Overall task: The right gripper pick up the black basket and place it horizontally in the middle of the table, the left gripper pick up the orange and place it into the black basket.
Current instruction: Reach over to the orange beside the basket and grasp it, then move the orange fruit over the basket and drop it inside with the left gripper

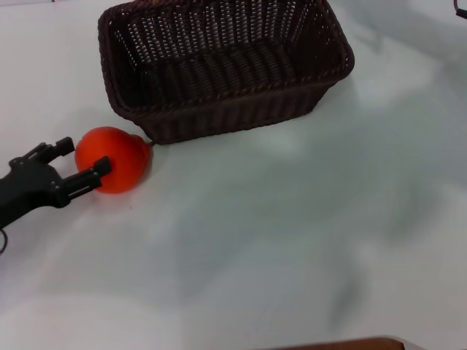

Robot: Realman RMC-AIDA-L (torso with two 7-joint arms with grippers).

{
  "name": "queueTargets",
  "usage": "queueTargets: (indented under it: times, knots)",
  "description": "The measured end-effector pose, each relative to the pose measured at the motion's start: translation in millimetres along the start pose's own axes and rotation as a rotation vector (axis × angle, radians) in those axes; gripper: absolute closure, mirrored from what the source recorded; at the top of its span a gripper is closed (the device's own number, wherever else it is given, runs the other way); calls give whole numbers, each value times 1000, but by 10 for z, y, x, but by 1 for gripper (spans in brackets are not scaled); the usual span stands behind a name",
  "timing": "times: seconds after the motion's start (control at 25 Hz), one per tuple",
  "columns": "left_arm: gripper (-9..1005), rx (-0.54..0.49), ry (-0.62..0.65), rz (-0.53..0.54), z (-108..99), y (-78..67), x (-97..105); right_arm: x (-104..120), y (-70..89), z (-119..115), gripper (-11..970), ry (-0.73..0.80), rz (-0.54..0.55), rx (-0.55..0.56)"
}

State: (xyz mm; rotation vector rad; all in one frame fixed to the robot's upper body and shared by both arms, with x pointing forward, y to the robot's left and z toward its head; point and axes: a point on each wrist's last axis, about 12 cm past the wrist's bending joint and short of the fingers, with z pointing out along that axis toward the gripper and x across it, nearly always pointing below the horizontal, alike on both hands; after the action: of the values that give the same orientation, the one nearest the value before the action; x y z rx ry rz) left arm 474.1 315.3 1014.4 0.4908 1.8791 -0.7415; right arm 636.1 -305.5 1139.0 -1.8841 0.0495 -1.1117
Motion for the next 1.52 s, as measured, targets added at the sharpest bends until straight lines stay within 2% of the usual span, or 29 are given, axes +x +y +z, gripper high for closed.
queueTargets:
  times: [0.32, 0.64, 0.96, 1.08, 1.24, 1.4, 1.52]
  knots:
    - [94, -14, 11, 9, 56, -1, 7, -43, 17, -11, 171, -1, 13, -2]
    - [356, -4, 7, 18, 28, 1, -7, -56, 39, -60, 170, 18, 30, 3]
    - [619, 64, -62, 34, -79, -55, -80, -57, 44, -69, 172, 20, 30, 1]
    - [639, 58, -111, 27, -172, -47, -108, -52, 44, -71, 172, 21, 29, 1]
    - [666, -10, -215, 24, -410, 15, -163, -50, 45, -86, 173, 26, 30, 3]
    - [701, -82, -385, 18, -641, 74, -285, -56, 42, -125, 173, 41, 36, 22]
    - [726, -91, -526, 29, -655, 74, -433, -61, 38, -144, 174, 48, 38, 33]
